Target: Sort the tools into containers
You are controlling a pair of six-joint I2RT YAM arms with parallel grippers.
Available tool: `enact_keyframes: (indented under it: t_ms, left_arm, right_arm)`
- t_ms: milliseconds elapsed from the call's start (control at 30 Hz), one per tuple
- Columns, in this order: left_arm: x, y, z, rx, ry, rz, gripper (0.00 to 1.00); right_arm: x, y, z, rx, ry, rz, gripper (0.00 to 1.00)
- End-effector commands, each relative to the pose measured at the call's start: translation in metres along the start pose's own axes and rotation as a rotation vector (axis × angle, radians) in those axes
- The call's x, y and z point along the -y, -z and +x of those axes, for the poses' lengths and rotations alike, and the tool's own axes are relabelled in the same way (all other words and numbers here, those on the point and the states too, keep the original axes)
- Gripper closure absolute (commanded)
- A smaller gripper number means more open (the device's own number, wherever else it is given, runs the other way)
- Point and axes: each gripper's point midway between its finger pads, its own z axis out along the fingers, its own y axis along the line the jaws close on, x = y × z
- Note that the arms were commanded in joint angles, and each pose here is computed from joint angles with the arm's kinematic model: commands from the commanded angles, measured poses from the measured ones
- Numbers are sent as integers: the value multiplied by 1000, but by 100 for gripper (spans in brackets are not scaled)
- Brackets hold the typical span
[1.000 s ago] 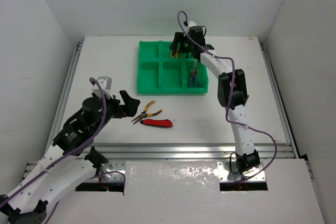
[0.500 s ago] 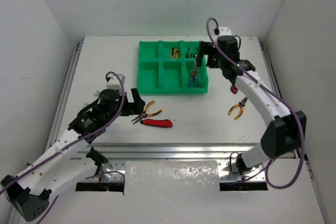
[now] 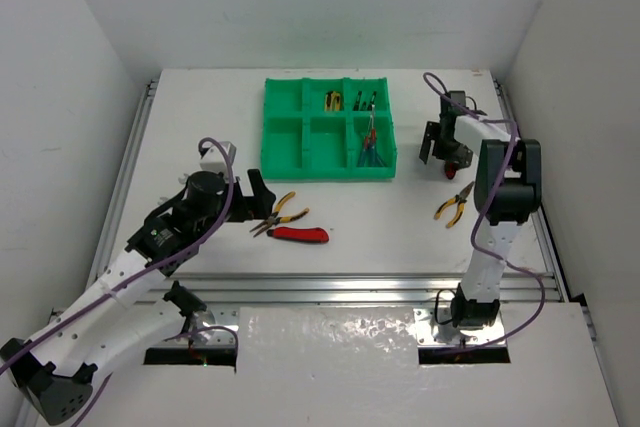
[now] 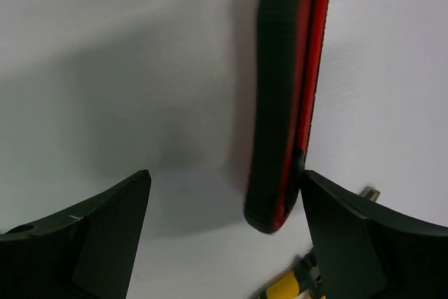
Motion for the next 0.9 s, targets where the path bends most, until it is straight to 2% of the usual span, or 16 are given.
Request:
enact_keyframes:
  t_ms: [0, 133, 200, 233, 333, 433, 467, 533, 600, 633, 700, 733, 767, 833, 867]
  left_arm:
    - [10, 4, -15, 51, 5, 44, 0]
    - [12, 3, -13, 43, -1, 53, 0]
    - [13, 4, -14, 44, 0, 56, 0]
    - [13, 4, -15, 47, 1, 58, 0]
    - [13, 5, -15, 50, 1, 59, 0]
    - [13, 5, -16, 54, 3, 60, 0]
    - [13, 5, -15, 53, 3, 59, 0]
    - [13, 6, -17, 60, 8, 62, 0]
    - [16, 7, -20, 64, 10, 67, 0]
    - [16, 7, -22, 65, 24, 60, 0]
    - [20, 6, -28, 72, 58, 64, 0]
    - [33, 7, -34, 85, 97, 122, 0]
    - [43, 8, -40, 98, 115, 169, 0]
    - [71, 13, -55, 132, 166, 297, 0]
    - [79, 14, -62, 149, 181, 335, 0]
  right_arm:
    - [13, -1, -10, -14, -33, -8, 15]
    - [21, -16, 1, -51, -53, -7, 19]
    - [19, -25, 9, -86, -65, -38, 27]
    - [19, -29, 12, -99, -76, -46, 36]
    - [21, -38, 24, -133, -75, -43, 44]
    - [22, -40, 26, -135, -69, -38, 67]
    - [23, -38, 24, -127, -65, -31, 80]
    - [17, -25, 12, -74, -43, -40, 90]
    - [9, -12, 8, -29, -3, -48, 97]
    - [-5, 9, -9, 53, 49, -69, 99]
    - [-27, 30, -16, 144, 110, -119, 100]
    - [-56, 67, -26, 242, 181, -186, 100]
    - [-71, 77, -11, 248, 218, -249, 100]
    - [-111, 114, -5, 336, 286, -375, 100]
    - [-116, 138, 2, 381, 302, -417, 100]
